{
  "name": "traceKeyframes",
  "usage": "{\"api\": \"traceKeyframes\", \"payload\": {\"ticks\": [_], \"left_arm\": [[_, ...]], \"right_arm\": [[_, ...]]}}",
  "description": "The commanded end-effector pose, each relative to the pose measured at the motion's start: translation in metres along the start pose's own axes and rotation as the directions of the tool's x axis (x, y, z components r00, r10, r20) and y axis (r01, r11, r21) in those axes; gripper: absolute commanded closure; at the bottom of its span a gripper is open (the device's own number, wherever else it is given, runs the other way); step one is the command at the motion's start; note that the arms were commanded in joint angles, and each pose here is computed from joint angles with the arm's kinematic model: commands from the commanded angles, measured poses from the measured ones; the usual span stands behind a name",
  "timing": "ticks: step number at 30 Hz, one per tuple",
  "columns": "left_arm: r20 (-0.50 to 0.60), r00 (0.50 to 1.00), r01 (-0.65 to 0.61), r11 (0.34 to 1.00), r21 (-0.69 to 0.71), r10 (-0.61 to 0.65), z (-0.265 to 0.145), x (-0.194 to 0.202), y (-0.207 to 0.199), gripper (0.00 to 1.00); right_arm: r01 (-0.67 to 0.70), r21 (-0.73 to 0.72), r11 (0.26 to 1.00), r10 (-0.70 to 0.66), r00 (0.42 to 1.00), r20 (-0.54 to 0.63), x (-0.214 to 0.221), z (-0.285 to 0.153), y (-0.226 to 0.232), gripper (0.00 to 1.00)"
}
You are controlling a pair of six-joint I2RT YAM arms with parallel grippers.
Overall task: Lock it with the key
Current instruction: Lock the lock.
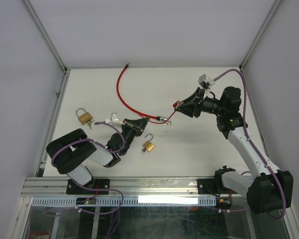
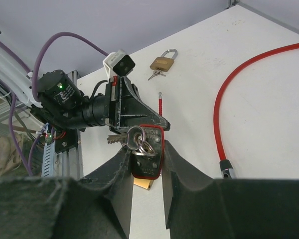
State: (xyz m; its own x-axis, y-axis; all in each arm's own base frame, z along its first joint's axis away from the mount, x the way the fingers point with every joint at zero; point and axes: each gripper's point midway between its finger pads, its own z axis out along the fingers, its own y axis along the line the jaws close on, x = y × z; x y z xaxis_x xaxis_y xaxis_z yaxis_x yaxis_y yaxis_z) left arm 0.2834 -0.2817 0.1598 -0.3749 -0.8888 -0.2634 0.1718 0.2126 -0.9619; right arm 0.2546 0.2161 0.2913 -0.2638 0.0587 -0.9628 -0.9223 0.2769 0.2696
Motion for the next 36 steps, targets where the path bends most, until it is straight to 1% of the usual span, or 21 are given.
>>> {"api": "traceKeyframes", "payload": {"ticks": [1,3,5,6,8,11,13,15,20,24,30,31,32,36], "left_arm": [[0.066,0.989,-0.144,0.975,0.169,0.135,-0.001,-0.018,-0.053,1.00],[0.085,0.968,-0.248,0.951,0.185,0.236,-0.003,-0.020,-0.061,1.00],[0.105,0.927,-0.375,0.907,0.191,0.361,-0.005,-0.021,-0.070,1.00],[0.116,0.896,-0.443,0.875,0.194,0.428,-0.006,-0.021,-0.075,1.00],[0.121,0.816,-0.578,0.790,0.204,0.565,-0.007,-0.012,-0.084,1.00],[0.099,0.656,-0.747,0.627,0.221,0.748,-0.009,0.002,-0.091,1.00],[0.061,0.568,-0.806,0.539,0.246,0.821,-0.011,0.012,-0.095,1.00],[0.021,0.497,-0.836,0.472,0.281,0.867,-0.013,0.020,-0.099,1.00],[-0.074,0.375,-0.837,0.372,0.401,0.924,-0.025,0.042,-0.104,1.00],[-0.127,0.310,-0.821,0.332,0.465,0.942,-0.031,0.052,-0.106,1.00],[-0.115,0.277,-0.806,0.296,0.512,0.954,-0.034,0.055,-0.119,1.00],[-0.113,0.269,-0.803,0.288,0.522,0.956,-0.034,0.057,-0.120,1.00],[-0.113,0.260,-0.797,0.279,0.536,0.959,-0.034,0.059,-0.121,1.00],[-0.133,0.216,-0.769,0.253,0.588,0.967,-0.033,0.071,-0.123,1.00]], "right_arm": [[0.023,0.005,1.000,-0.023,1.000,0.020,-0.011,-0.003,0.005,1.00],[0.018,0.006,1.000,-0.018,1.000,0.017,-0.010,-0.003,0.004,1.00],[0.012,0.007,1.000,-0.012,1.000,0.015,-0.008,-0.003,0.003,1.00],[0.008,0.006,1.000,-0.009,1.000,0.012,-0.008,-0.002,0.003,1.00],[0.004,0.008,1.000,-0.005,1.000,0.011,-0.007,-0.002,0.002,1.00],[0.000,0.008,1.000,0.000,1.000,0.008,-0.006,-0.002,0.000,1.00],[-0.005,0.009,1.000,0.005,1.000,0.006,-0.005,-0.001,-0.001,1.00],[-0.008,0.009,1.000,0.008,1.000,0.004,-0.005,0.000,-0.002,1.00],[-0.013,0.009,1.000,0.013,1.000,0.002,-0.003,0.002,-0.007,1.00],[0.004,0.007,1.000,-0.004,1.000,0.010,-0.002,0.005,-0.014,1.00],[0.025,-0.001,1.000,-0.025,0.999,0.020,0.000,0.011,-0.022,1.00],[-0.121,-0.179,0.976,0.114,0.992,-0.047,0.009,0.006,0.014,1.00],[-0.172,-0.231,0.957,0.159,0.984,-0.077,0.011,0.003,0.025,1.00],[-0.237,-0.257,0.937,0.220,0.971,-0.092,0.012,0.006,0.028,1.00]]}}
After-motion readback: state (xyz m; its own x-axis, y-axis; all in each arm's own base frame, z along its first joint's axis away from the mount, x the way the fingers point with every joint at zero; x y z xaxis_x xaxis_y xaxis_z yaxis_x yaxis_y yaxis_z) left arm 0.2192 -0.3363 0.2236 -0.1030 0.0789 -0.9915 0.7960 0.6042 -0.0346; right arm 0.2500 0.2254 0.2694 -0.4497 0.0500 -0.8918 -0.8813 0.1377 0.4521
